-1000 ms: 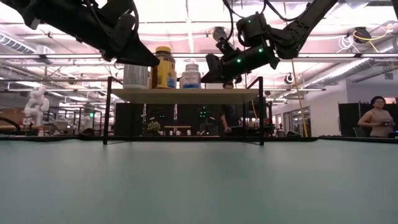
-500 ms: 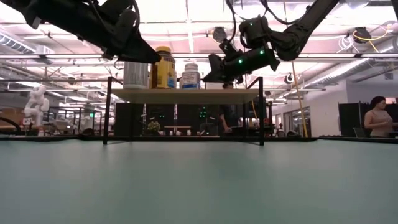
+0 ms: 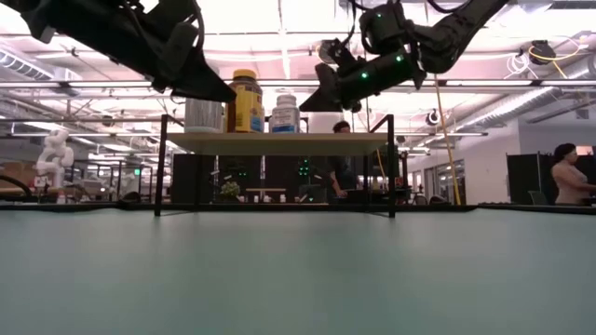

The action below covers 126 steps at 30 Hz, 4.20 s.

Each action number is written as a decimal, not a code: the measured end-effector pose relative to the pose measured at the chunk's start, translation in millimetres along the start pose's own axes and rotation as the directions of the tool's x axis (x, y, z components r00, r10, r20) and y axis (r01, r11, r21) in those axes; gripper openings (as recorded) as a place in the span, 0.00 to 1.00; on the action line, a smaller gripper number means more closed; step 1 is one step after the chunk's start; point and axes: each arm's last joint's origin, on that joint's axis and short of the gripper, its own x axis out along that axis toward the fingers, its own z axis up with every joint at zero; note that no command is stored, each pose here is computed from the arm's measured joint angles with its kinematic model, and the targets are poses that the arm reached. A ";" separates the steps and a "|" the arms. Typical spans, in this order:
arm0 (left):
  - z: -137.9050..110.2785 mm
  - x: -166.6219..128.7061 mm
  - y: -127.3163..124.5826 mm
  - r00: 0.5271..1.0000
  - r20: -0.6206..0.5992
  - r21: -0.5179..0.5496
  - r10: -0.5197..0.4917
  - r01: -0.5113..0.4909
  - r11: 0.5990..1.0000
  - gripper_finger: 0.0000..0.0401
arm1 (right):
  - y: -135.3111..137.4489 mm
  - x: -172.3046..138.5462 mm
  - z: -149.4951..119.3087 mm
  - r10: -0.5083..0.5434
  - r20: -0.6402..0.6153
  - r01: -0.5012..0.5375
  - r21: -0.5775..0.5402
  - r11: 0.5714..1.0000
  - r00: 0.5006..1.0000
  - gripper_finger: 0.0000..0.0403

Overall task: Pick and place medicine bottles onto shelf by color
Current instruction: Adjust the white supplement bottles, then put the white supplement bottle on the shelf

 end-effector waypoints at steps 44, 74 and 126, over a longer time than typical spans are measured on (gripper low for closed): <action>14.4 2.1 3.7 0.993 0.116 0.046 0.016 -0.021 0.999 0.38 | 2.7 10.3 -1.1 0.042 0.073 -0.044 0.022 0.999 0.996 0.00; 13.9 9.1 12.3 0.995 0.102 -0.014 0.017 -0.015 1.000 0.38 | 57.8 20.5 9.6 0.023 0.152 -0.012 -0.073 0.997 0.988 0.00; 7.2 9.3 11.8 0.999 0.045 -0.114 0.013 -0.008 0.993 0.38 | 47.4 -18.6 51.2 0.025 -0.165 -0.051 -0.155 0.987 0.986 0.00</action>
